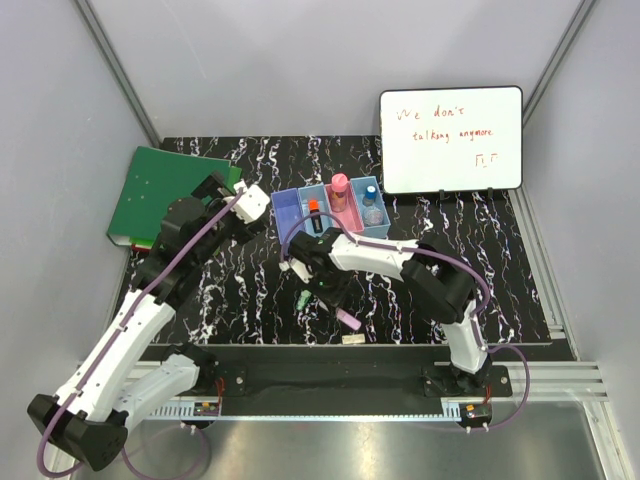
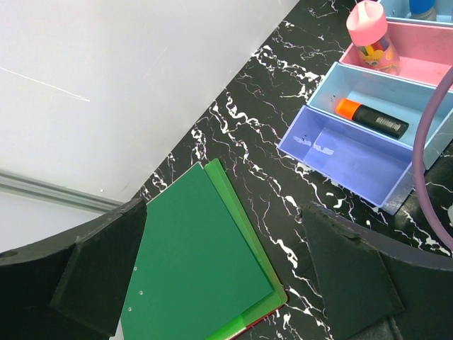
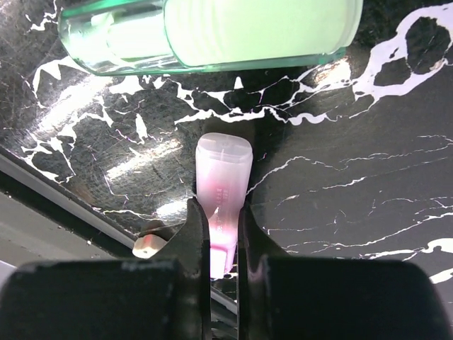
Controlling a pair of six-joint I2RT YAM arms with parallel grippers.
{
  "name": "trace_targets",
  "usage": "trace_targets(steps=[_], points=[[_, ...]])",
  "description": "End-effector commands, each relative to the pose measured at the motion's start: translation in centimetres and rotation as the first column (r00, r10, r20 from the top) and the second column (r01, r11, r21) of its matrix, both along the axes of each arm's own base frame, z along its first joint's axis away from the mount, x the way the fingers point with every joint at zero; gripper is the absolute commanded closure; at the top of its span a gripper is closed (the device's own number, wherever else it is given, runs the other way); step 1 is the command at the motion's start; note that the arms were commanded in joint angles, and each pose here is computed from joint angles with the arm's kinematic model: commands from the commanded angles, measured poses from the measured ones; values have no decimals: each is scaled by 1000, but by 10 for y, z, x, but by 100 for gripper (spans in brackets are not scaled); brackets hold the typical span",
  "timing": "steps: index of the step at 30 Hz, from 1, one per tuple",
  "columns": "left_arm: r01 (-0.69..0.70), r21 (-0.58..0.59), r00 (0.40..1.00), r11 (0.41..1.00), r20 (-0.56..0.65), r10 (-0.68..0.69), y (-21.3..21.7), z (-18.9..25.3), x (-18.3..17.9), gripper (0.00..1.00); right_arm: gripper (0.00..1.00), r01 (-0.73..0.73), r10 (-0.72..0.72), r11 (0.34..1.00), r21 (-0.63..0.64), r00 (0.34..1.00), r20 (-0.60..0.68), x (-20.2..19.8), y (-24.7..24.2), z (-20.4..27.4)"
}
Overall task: Sort the stationery into containers
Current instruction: Pick up the pen from the center of the board, then place the pen in the storage box.
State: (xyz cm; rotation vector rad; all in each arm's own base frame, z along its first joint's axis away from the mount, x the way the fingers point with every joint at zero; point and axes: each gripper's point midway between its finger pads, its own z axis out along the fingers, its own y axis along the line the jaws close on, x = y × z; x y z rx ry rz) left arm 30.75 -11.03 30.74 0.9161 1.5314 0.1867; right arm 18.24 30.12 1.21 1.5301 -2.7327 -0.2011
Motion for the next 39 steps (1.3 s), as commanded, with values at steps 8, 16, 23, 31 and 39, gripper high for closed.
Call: trace_targets(steps=[8, 16, 23, 31, 39], points=[[-2, -47, 997, 999, 81, 5, -1, 34, 2, 1, 100, -25, 35, 999, -35, 943, 331, 58, -7, 27], [-94, -91, 995, 991, 14, 96, 8, 16, 8, 1, 100, 29, -25, 1000, 0, 879, 476, 104, -14, 68], [-123, -137, 991, 983, -71, 114, 3, 2, 13, 1, 100, 102, -176, 981, 166, 830, 530, 133, -4, 124], [-126, -157, 991, 979, -67, 117, 0, 11, 18, 1, 100, 151, -371, 893, 423, 781, 503, 145, 14, 204], [-130, -221, 989, 966, -102, 110, -8, 9, 22, 1, 100, 260, -614, 720, 643, 670, 417, 189, 12, 268]])
